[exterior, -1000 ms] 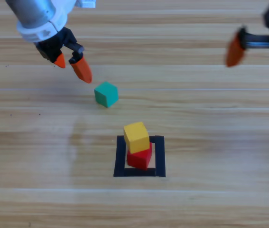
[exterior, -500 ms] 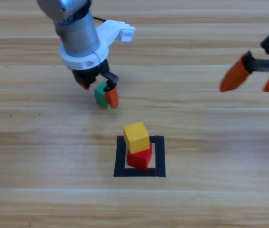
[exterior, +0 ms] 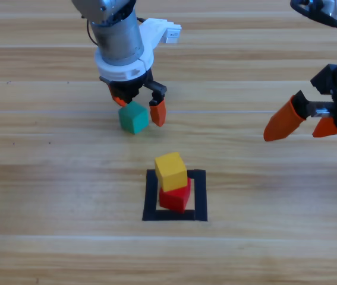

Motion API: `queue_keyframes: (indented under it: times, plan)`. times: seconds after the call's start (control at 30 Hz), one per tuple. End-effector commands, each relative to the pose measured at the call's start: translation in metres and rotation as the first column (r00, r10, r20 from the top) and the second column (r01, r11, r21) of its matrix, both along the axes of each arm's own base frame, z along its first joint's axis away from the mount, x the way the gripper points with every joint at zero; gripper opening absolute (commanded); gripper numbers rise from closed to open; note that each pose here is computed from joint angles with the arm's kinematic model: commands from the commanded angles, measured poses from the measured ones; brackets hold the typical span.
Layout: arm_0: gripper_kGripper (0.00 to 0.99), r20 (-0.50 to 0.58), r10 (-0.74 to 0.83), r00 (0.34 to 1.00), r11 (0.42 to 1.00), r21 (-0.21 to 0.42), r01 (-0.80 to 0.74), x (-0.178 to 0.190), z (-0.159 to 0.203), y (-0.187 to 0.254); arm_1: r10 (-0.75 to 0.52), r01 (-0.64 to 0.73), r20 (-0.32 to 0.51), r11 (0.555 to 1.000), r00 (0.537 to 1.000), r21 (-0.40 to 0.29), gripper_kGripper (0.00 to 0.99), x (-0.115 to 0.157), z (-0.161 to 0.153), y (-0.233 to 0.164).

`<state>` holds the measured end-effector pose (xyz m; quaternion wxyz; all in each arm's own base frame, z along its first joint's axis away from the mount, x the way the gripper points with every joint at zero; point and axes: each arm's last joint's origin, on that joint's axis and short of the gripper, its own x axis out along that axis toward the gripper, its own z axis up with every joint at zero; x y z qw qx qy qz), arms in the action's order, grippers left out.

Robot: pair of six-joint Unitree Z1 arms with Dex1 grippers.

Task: Stack the blocks in the rectangular block: red at the bottom, yellow in the middle, green on top

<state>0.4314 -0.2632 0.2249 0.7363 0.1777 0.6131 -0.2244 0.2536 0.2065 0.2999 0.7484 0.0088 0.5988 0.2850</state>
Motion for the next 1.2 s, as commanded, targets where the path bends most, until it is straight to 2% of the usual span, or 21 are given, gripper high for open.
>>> queue_keyframes:
  times: [0.03,0.53,0.87,1.2]
  plan:
    - [0.990,-0.071,0.006,0.997,0.998,0.060,-0.002,0.006,-0.043,-0.004,-0.013,0.012,-0.015,1.000,1.000,-0.004,0.977,0.005,-0.012,-0.005]
    - [0.990,-0.023,0.001,1.000,0.999,0.038,0.000,0.022,-0.009,0.023,-0.003,0.003,-0.028,1.000,1.000,0.007,0.979,0.006,-0.016,-0.004]
    - [0.990,-0.075,-0.041,0.996,0.995,0.082,0.048,0.033,-0.043,0.019,0.002,-0.001,-0.033,1.000,0.999,0.013,0.979,0.005,-0.016,-0.004]
    - [0.983,-0.070,-0.048,0.996,0.996,0.078,0.053,0.036,-0.047,0.010,0.001,-0.001,-0.035,1.000,0.999,0.010,0.979,0.005,-0.017,-0.004]
